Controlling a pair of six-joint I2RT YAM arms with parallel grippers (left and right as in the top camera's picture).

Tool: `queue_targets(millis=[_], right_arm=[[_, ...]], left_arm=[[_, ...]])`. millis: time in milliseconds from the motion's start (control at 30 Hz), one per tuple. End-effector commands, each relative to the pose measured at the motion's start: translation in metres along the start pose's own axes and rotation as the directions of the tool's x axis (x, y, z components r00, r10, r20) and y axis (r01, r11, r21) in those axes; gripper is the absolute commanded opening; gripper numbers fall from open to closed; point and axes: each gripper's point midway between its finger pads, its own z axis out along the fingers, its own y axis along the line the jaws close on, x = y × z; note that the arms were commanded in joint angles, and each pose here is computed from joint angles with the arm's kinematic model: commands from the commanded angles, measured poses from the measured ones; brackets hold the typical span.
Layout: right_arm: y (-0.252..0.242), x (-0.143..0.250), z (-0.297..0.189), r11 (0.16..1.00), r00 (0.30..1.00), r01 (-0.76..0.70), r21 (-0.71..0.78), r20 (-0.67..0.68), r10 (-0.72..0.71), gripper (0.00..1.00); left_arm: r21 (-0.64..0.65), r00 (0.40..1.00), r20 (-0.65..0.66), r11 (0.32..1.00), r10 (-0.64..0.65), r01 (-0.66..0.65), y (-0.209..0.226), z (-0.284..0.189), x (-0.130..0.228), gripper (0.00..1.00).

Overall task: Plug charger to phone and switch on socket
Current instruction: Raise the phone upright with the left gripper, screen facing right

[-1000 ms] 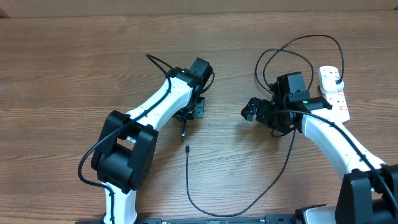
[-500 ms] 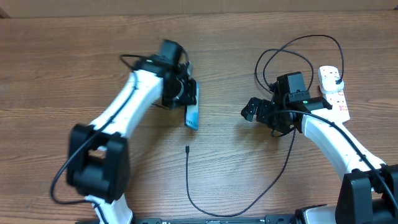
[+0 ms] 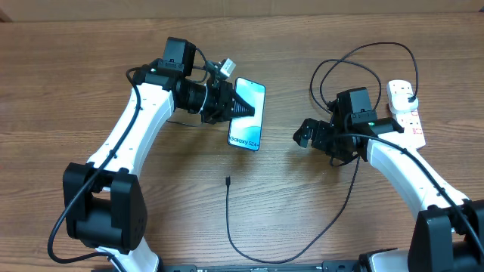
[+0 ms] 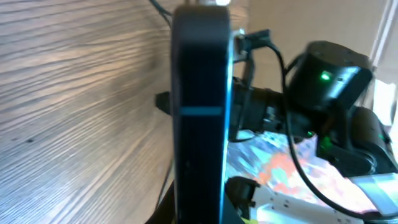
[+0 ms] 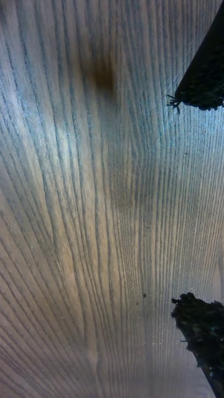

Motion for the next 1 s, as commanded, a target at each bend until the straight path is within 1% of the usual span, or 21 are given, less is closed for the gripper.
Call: queue_targets(millis=[0, 100, 167, 300, 367, 400, 533, 700, 967], right_arm=[[0.001, -0.002, 0.0, 1.0, 1.0, 0.004, 0.004, 0.005, -0.004, 1.0], [0.001, -0.002, 0.0, 1.0, 1.0, 0.004, 0.004, 0.005, -0.004, 1.0], [0.001, -0.002, 0.0, 1.0, 1.0, 0.004, 0.004, 0.005, -0.004, 1.0], [0.001, -0.002, 0.0, 1.0, 1.0, 0.004, 0.004, 0.005, -0.004, 1.0], [0.001, -0.002, 0.0, 1.0, 1.0, 0.004, 0.004, 0.005, -0.004, 1.0], [0.001, -0.002, 0.0, 1.0, 1.0, 0.004, 0.004, 0.005, -0.004, 1.0], [0.001, -0.002, 0.0, 1.0, 1.0, 0.004, 0.004, 0.005, -0.004, 1.0], [0.001, -0.002, 0.0, 1.0, 1.0, 0.004, 0.003, 0.006, -0.004, 1.0], [0.001, -0.002, 0.0, 1.0, 1.0, 0.004, 0.004, 0.005, -0.004, 1.0]], left_arm=[[0.109, 0.997, -0.007, 0.992, 0.072, -0.071, -0.03, -0.007, 0.004, 0.04], [0.108, 0.997, -0.007, 0.992, 0.072, -0.071, -0.031, -0.009, 0.005, 0.04], [0.107, 0.995, 0.002, 0.99, 0.096, -0.096, -0.035, -0.014, 0.008, 0.04], [0.078, 0.982, 0.081, 0.981, 0.171, -0.177, -0.053, -0.042, 0.009, 0.04], [0.038, 0.973, 0.128, 0.979, 0.193, -0.199, -0.058, -0.058, 0.009, 0.04], [-0.001, 0.966, 0.159, 0.979, 0.202, -0.204, -0.059, -0.069, 0.01, 0.04], [-0.088, 0.955, 0.23, 0.982, 0.185, -0.169, -0.058, -0.101, 0.019, 0.04], [-0.106, 0.96, 0.213, 0.981, 0.182, -0.163, -0.051, -0.11, 0.033, 0.05], [-0.071, 0.977, 0.177, 0.991, 0.12, -0.109, -0.028, -0.095, 0.044, 0.05]])
